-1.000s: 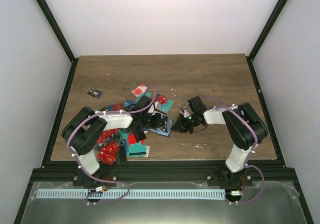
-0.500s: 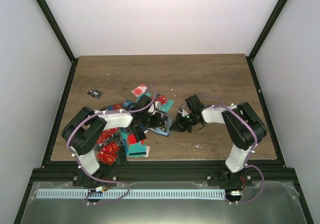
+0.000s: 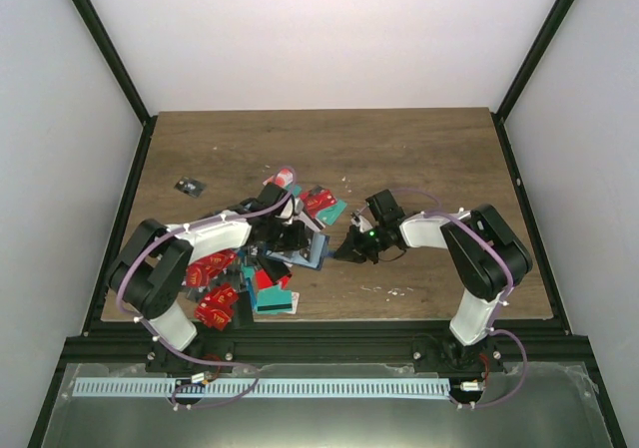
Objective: Put the credit cards into the card holder
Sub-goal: Insert the credit card into the card holder.
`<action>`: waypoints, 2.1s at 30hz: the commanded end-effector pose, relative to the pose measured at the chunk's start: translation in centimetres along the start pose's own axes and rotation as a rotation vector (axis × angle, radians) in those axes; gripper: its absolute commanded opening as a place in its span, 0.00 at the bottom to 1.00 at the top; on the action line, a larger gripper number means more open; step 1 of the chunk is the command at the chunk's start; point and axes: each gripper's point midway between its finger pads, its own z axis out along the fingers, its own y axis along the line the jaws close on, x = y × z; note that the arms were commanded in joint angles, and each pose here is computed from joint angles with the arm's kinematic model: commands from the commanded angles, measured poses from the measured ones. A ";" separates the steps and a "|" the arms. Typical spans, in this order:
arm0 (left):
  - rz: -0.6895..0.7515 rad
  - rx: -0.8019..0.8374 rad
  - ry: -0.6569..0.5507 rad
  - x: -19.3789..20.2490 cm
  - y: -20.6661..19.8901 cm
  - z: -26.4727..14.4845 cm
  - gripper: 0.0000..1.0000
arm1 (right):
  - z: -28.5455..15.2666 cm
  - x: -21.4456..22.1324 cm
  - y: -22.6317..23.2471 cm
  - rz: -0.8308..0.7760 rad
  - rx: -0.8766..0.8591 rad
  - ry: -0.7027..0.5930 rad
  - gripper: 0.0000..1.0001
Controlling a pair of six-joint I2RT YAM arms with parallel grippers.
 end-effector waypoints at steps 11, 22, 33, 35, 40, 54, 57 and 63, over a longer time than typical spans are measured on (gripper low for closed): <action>-0.003 0.004 0.036 0.4 0.9 -0.6 0.04 | -0.4 -0.7 3.1 -0.114 -0.108 -0.015 0.21; -0.047 0.074 0.095 2.1 1.8 2.3 0.04 | 0.3 -2.5 1.6 -0.086 0.007 -0.043 0.38; -0.035 0.045 0.089 1.7 2.3 1.7 0.04 | -3.0 -2.0 0.3 -0.124 0.179 -0.134 0.55; -0.037 0.046 0.090 1.7 2.3 1.7 0.04 | -2.8 -1.4 0.0 -0.113 0.166 -0.122 0.56; -0.035 0.048 0.092 1.6 2.2 1.7 0.04 | -1.9 -0.5 -0.6 -0.094 0.130 -0.086 0.54; -0.033 0.045 0.099 1.5 2.2 1.8 0.04 | -2.9 0.4 -2.3 -0.033 0.216 -0.106 0.58; -0.034 0.046 0.101 1.5 2.2 1.9 0.04 | -3.6 0.6 -2.4 -0.033 0.231 -0.136 0.62; -0.036 0.047 0.104 1.5 2.2 1.9 0.04 | -3.0 0.9 -2.6 -0.027 0.205 -0.114 0.63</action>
